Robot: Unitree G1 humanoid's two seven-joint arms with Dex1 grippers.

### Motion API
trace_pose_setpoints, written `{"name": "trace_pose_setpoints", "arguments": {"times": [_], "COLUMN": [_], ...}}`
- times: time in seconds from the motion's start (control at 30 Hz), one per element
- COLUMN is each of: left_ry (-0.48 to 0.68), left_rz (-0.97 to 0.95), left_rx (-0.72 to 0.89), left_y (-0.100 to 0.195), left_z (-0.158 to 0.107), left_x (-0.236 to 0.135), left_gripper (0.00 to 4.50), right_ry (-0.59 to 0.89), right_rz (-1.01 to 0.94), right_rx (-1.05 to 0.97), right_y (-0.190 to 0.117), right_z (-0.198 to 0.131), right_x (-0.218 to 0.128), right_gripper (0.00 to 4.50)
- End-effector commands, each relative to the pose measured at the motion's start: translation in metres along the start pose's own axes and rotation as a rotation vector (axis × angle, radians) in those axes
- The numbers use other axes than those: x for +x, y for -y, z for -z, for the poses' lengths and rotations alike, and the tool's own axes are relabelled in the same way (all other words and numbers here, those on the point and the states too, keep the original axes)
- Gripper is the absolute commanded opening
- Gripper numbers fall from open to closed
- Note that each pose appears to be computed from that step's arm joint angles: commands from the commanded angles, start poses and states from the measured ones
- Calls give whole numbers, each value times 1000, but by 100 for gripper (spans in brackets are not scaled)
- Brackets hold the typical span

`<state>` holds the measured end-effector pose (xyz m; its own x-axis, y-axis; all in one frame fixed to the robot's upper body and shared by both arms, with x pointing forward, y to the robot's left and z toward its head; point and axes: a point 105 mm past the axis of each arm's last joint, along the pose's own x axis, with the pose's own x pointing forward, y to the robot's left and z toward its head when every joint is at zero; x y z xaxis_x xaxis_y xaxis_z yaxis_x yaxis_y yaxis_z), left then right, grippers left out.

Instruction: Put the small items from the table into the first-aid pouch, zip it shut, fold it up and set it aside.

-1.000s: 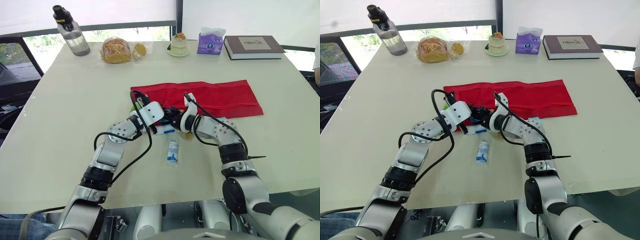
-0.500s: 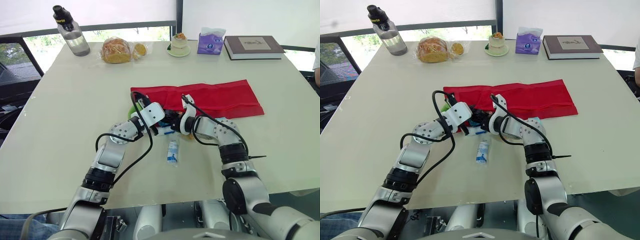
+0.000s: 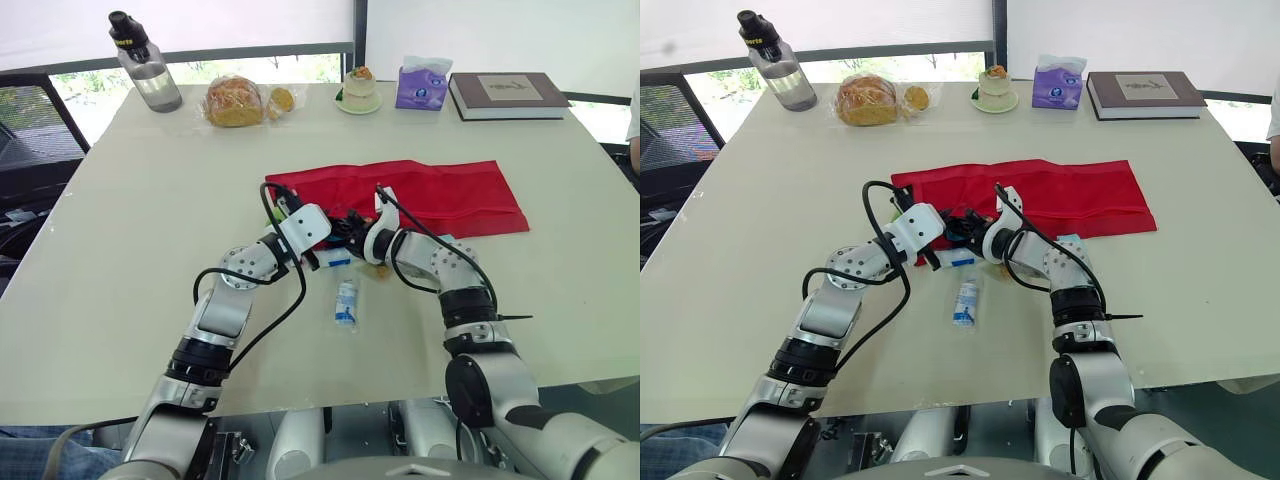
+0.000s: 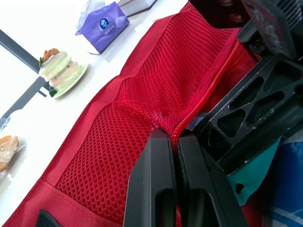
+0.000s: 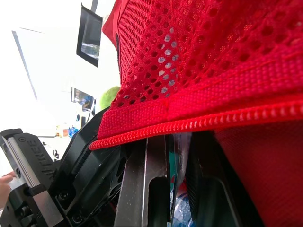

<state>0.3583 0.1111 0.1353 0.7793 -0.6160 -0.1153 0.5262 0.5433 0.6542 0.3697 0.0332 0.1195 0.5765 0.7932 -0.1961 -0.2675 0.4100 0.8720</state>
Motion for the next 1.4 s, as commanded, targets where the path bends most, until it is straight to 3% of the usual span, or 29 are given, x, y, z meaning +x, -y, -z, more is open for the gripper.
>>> {"name": "trace_pose_setpoints", "arguments": {"times": [0.03,0.3,0.37,0.4,0.47,0.5,1.23,1.4], "left_ry": [6,-15,-13,-13,-12,-10,-13,-10], "left_rz": [105,93,97,99,101,103,89,91], "left_rx": [-33,-13,-10,-9,-9,-10,-128,-158], "left_y": [24,9,9,9,9,10,-2,-5], "left_z": [4,14,15,15,15,15,24,25], "left_x": [4,5,5,5,5,6,6,7], "left_gripper": [4,4,0,0,0,0,0,0], "right_ry": [-7,-17,-7,-3,0,3,17,15], "right_rz": [-189,-151,-126,-121,-120,-120,-119,-105], "right_rx": [1,-41,-50,-48,-45,-41,-46,-135], "right_y": [-60,-47,-42,-41,-41,-41,-37,-38], "right_z": [18,21,20,19,19,18,8,7], "right_x": [18,12,11,11,11,10,-15,-25], "right_gripper": [1,1,94,115,215,241,241,241]}}
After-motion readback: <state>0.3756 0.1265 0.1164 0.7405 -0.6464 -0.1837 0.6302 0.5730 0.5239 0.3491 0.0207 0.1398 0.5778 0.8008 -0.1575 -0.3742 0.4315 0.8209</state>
